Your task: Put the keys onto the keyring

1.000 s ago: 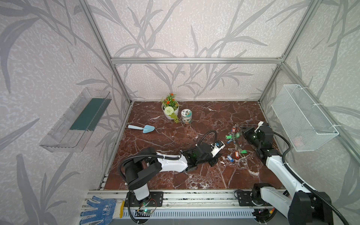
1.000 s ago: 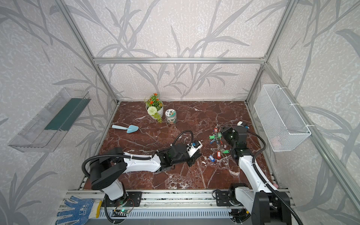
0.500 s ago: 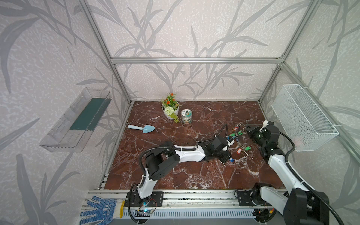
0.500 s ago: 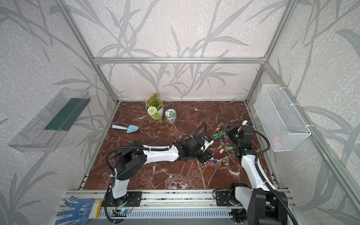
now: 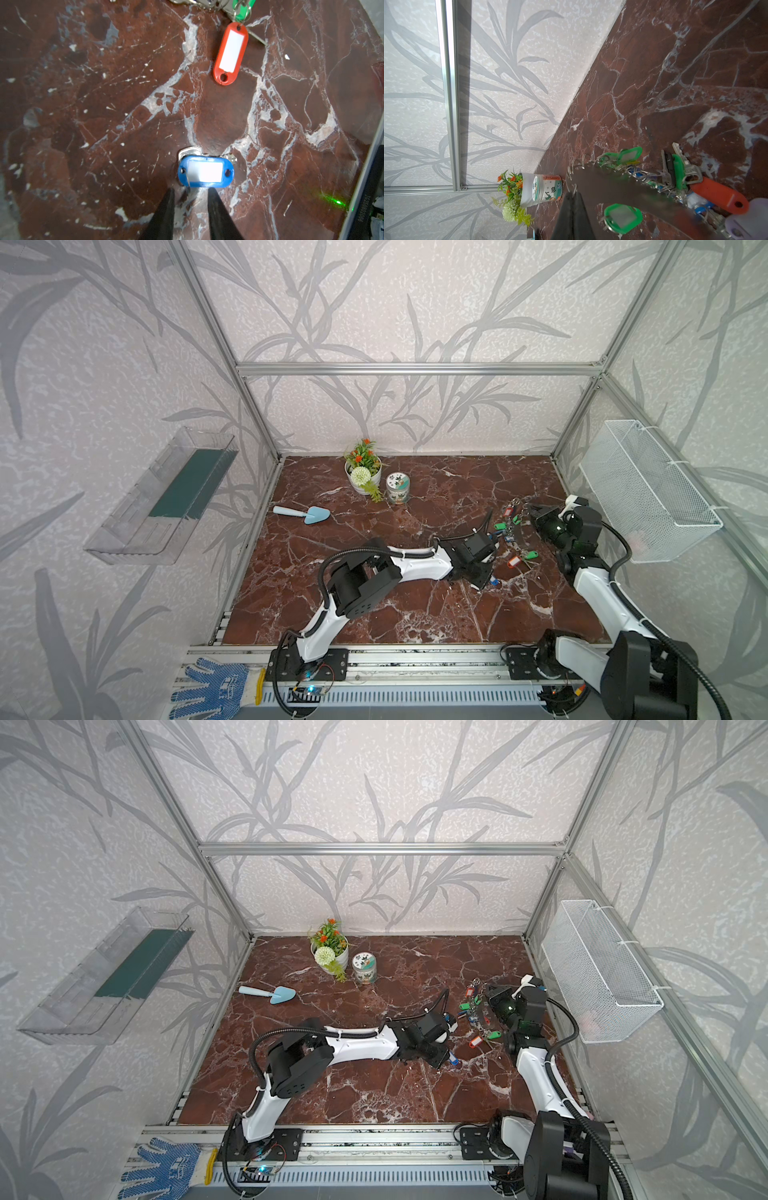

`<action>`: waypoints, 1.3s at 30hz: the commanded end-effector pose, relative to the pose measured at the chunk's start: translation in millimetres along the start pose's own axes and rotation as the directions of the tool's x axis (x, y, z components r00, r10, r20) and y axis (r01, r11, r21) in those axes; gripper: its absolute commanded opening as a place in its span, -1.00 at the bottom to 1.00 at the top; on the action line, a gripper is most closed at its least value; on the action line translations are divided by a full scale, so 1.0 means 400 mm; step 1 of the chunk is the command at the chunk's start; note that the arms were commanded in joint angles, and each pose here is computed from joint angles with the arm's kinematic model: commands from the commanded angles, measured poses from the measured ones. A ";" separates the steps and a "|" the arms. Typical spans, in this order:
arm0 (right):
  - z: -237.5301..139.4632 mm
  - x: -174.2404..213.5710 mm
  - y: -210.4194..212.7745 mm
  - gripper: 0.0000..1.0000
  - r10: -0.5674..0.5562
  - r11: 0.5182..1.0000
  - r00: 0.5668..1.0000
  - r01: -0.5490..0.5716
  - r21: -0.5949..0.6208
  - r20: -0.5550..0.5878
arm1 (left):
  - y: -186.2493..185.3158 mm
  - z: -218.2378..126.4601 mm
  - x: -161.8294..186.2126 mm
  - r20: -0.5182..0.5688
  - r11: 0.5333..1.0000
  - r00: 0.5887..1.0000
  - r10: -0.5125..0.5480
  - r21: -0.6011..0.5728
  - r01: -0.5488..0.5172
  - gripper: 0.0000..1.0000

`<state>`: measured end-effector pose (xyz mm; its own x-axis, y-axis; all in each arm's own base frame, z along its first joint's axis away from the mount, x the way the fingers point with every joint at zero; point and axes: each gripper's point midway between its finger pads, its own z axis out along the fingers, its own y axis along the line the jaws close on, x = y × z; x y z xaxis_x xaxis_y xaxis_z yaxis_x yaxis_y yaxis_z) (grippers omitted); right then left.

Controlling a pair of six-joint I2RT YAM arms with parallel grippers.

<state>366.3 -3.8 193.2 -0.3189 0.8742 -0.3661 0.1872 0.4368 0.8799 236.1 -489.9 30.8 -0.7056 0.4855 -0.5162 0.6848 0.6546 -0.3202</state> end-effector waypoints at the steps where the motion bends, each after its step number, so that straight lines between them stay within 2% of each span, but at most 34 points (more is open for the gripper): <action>1: -0.006 -0.022 0.055 -1.00 -0.024 0.995 0.999 0.026 -0.093 0.026 | 0.007 0.006 -0.001 -0.009 0.999 1.000 -0.013 -0.036 0.013 -0.46; 7: -0.009 -0.021 0.058 -1.00 -0.023 0.994 0.999 0.025 -0.102 0.022 | 0.009 0.010 -0.009 0.005 0.999 1.000 -0.023 -0.041 0.024 -0.54; 18: -0.003 -0.017 0.055 -1.00 -0.019 0.994 1.000 0.020 -0.111 0.013 | 0.003 0.024 -0.023 0.016 0.999 0.999 -0.037 -0.032 0.037 -0.54; 39: 0.001 -0.011 0.050 -1.00 -0.015 0.993 1.000 0.015 -0.119 0.001 | 0.018 0.020 -0.031 0.029 0.996 0.998 -0.051 -0.076 0.053 -0.90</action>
<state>368.6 0.1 192.5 -0.3372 0.8768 -0.3429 0.1523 0.4103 0.8992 246.4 -494.1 28.1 -0.7246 0.4520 -0.5202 0.6506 0.6977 -0.2999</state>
